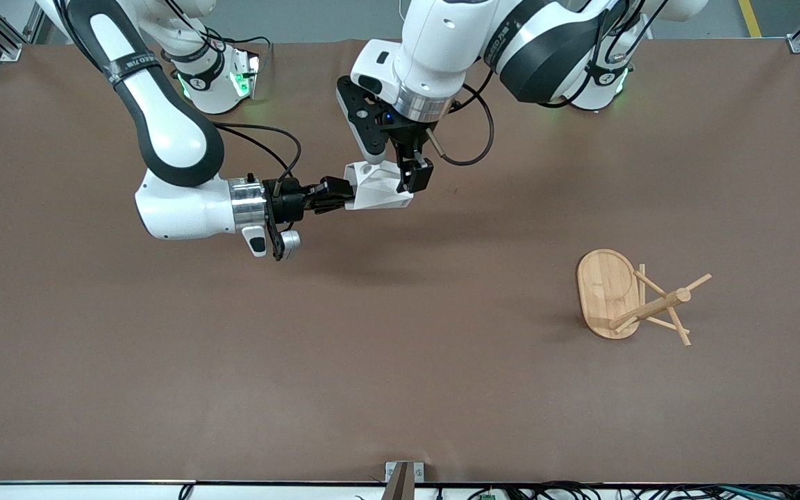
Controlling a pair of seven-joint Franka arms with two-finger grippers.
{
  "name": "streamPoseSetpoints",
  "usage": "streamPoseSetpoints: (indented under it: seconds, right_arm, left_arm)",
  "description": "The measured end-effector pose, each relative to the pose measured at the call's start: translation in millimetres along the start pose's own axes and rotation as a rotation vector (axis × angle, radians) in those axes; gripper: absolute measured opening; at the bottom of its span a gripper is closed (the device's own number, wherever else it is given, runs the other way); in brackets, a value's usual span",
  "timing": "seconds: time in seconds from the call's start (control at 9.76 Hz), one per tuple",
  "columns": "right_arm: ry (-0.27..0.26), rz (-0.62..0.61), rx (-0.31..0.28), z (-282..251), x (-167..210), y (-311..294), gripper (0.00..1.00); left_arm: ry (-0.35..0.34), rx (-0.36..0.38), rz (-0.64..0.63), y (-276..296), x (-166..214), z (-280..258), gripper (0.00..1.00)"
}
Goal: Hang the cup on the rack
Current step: 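Grasp the cup rim with the left gripper beside the right gripper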
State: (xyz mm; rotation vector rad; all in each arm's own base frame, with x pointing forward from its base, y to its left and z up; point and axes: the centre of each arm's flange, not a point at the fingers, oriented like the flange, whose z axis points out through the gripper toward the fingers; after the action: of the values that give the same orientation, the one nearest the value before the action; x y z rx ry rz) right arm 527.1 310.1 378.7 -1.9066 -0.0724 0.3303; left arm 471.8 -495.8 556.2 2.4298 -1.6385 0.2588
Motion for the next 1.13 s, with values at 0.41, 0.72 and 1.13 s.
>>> streamPoseSetpoints:
  seconds: [0.41, 0.72, 1.13]
  right_arm:
    - [0.005, -0.005, -0.027, 2.5, -13.0, -2.0, 0.08]
    - [0.012, 0.011, -0.001, 3.6, -13.5, -1.0, 0.08]
    - [0.019, 0.004, 0.007, 3.2, -15.7, -8.4, 0.08]
  left_arm:
    - [-0.006, -0.03, 0.023, -18.0, -4.2, 19.8, 1.0]
    - [-0.014, -0.065, 0.039, -17.8, -10.3, 25.8, 1.0]
    - [-0.016, -0.128, 0.16, -11.5, -16.7, 25.2, 1.0]
